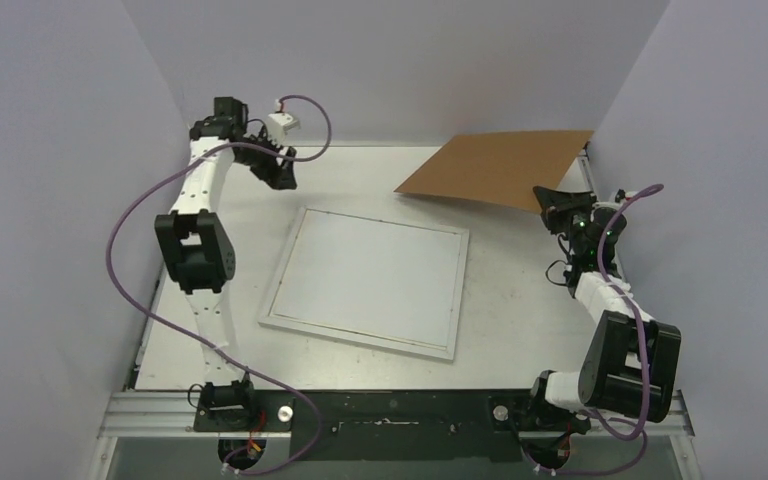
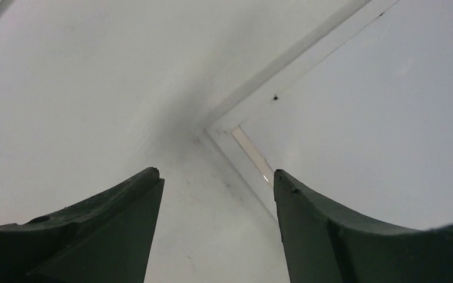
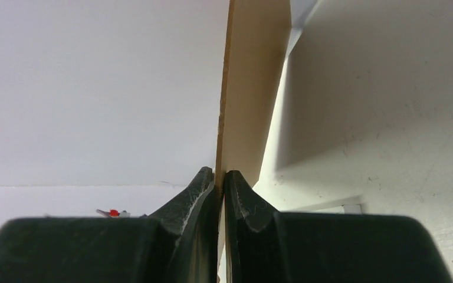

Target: Put the photo into the frame

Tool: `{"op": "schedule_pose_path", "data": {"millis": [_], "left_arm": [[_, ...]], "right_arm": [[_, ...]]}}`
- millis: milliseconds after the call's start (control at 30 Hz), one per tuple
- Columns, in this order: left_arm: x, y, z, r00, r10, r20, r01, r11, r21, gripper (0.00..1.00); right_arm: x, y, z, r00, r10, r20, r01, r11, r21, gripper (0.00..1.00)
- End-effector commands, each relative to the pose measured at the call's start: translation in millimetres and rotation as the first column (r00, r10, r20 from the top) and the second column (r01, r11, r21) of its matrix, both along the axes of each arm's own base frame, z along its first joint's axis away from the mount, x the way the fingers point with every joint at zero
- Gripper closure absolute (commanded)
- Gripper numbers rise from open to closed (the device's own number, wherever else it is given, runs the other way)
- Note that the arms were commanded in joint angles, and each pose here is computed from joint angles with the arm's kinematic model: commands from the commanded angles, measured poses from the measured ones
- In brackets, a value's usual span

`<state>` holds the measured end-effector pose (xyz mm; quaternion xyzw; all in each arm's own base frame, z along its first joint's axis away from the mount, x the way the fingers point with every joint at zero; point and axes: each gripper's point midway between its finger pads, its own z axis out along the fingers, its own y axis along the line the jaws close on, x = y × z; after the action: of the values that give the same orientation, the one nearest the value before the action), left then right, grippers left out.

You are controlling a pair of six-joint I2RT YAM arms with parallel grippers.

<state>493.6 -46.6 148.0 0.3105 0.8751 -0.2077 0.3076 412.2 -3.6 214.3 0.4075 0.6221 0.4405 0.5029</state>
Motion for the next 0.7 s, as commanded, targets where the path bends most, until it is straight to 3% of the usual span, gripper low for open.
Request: {"op": "schedule_pose_path", "data": {"millis": [0,200,433,667], "left_arm": [[18,-54,-10,0.95,-0.304,0.07,0.296,0.95,0.101,0.35],[13,-83,-36,0.837,-0.544,0.063,0.524,0.83,0.192,0.42],[7,-88,-41,0.733,-0.672,0.109,0.63,0.73,0.265,0.35],[2,-84,-62,0.66,-0.749,0.051,0.708,0.643,0.292,0.32]], "right_arm": [[9,-9,68,0.984,-0.039,0.172,0.046,0.998,-0.042,0.95],[4,-4,71,0.984,-0.003,0.18,0.012,0.999,-0.051,0.95],[-1,1,71,0.984,0.031,0.176,-0.018,0.997,-0.076,0.95],[-4,4,62,0.984,0.048,0.169,-0.042,0.998,-0.043,0.95]]}}
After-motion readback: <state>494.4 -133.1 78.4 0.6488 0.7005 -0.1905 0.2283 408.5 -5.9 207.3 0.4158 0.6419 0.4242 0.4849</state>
